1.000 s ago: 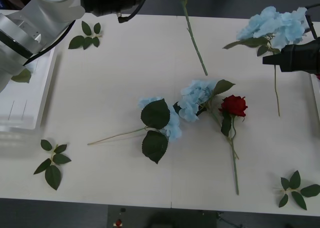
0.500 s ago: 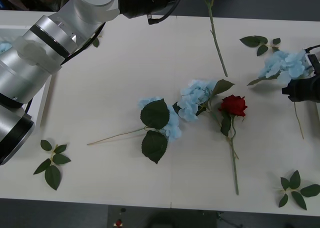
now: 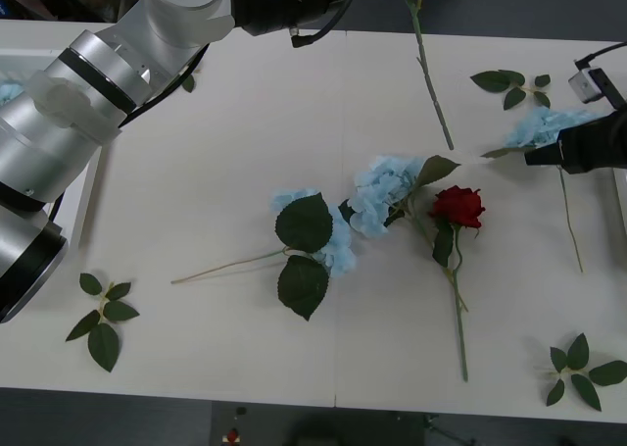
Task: Put the red flowers into the right box and the blue flowers into the left box
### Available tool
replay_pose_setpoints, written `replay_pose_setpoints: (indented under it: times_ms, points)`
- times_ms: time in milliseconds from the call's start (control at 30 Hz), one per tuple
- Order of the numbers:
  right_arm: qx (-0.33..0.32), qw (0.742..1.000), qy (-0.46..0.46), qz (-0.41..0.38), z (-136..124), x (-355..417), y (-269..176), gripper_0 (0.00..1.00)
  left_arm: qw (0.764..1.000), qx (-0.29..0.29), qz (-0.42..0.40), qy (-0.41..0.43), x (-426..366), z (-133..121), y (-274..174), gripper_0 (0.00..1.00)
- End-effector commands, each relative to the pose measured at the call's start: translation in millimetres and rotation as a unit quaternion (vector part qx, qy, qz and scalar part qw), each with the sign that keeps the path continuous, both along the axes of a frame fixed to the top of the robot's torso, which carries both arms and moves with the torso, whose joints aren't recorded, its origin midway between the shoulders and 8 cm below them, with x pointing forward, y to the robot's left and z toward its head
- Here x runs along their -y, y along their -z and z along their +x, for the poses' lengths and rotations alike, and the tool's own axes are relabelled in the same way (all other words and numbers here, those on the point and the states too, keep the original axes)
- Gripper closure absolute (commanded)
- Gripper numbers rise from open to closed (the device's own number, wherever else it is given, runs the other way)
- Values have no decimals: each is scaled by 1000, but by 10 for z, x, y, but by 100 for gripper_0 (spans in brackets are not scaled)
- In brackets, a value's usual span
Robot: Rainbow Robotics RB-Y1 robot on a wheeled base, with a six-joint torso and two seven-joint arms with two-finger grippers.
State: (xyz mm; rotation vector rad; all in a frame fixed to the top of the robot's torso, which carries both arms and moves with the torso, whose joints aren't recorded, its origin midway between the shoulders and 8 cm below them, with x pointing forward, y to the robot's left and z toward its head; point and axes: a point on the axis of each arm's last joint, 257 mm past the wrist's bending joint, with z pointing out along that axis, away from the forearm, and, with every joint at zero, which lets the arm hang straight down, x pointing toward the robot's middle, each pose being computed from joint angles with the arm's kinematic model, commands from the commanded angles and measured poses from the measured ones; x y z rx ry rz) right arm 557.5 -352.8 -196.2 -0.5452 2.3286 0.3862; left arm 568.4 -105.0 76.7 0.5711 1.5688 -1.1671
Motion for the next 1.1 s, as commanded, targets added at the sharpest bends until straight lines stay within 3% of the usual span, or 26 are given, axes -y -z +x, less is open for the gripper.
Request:
replay_pose_setpoints:
  times_ms: [33,233,467,633,967,1100]
  points:
    - [31,998,-48,30,-215,-209,-633,17,1000,29,0,9,71,-88,-298,100]
    - [81,987,-71,123,-461,-632,-1222,16,1000,29,0,9,71,-88,-298,100]
    - [84,977,-98,171,-627,-774,-1342,16,1000,29,0,9,71,-88,-298,100]
    - [150,952,-160,214,-710,-1124,-1630,16,1000,29,0,9,71,-88,-298,100]
    - [234,914,-216,252,-728,-1665,-1671,16,1000,29,0,9,71,-88,-298,100]
    - [239,908,-220,266,-719,-1845,-1585,16,1000,29,0,9,71,-88,-298,100]
